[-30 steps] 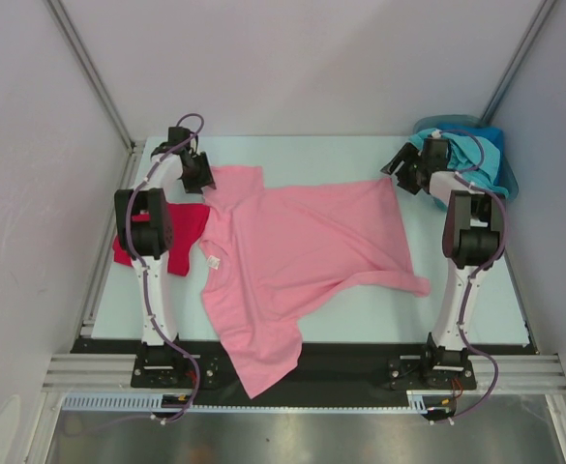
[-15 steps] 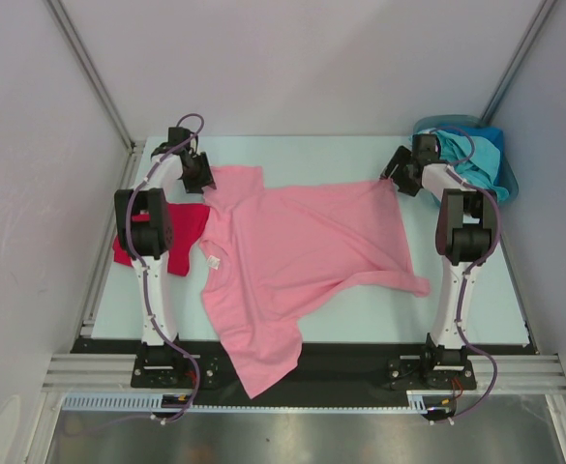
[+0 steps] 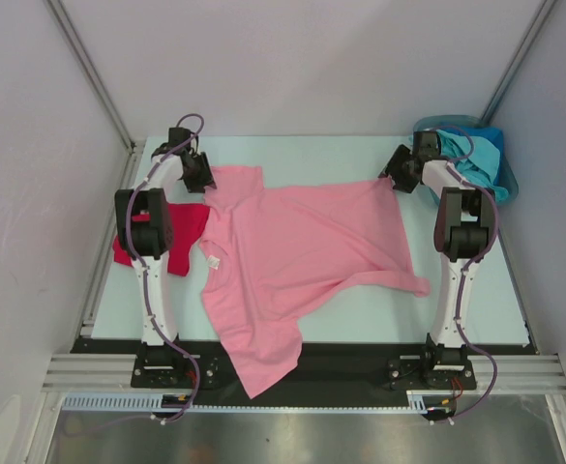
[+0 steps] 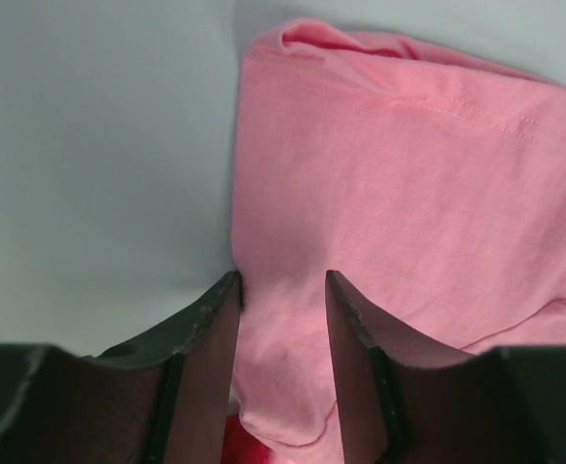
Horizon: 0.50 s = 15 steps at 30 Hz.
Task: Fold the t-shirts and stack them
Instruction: Flatten the tshirt out
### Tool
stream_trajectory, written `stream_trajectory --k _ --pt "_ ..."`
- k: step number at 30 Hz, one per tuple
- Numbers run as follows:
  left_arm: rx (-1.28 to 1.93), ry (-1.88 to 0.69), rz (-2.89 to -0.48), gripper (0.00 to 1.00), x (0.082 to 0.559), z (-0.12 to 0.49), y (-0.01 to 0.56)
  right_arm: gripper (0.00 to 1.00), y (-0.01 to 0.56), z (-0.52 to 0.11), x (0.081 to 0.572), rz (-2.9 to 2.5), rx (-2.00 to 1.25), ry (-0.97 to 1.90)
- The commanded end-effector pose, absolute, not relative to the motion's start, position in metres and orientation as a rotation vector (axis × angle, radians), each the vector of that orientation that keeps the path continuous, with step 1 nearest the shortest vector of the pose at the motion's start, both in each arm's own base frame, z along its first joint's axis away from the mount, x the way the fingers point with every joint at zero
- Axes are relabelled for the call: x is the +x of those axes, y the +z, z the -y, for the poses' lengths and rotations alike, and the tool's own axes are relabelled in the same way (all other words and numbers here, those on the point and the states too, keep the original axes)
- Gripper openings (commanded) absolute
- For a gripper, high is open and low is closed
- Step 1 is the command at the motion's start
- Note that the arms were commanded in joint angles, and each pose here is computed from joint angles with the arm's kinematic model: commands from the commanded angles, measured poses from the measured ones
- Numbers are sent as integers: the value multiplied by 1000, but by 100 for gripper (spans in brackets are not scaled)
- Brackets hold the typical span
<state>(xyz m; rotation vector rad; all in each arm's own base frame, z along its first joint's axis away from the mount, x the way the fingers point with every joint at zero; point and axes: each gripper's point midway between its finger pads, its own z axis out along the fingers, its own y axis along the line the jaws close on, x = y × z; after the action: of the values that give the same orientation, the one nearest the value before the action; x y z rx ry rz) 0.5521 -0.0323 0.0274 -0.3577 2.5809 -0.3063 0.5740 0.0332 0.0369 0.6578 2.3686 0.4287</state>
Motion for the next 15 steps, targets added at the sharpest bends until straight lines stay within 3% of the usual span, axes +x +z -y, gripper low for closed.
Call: stream_trajectory --k 1,10,15 --pt "-318 -359 -2552 45 552 54 48 64 5 -52 556 -2493 680 531" --pt "-287 -380 -2558 42 550 69 47 63 7 -67 555 -2511 648 597" --pt "-283 -372 -2554 26 550 68 49 59 10 -65 556 -2504 647 580"
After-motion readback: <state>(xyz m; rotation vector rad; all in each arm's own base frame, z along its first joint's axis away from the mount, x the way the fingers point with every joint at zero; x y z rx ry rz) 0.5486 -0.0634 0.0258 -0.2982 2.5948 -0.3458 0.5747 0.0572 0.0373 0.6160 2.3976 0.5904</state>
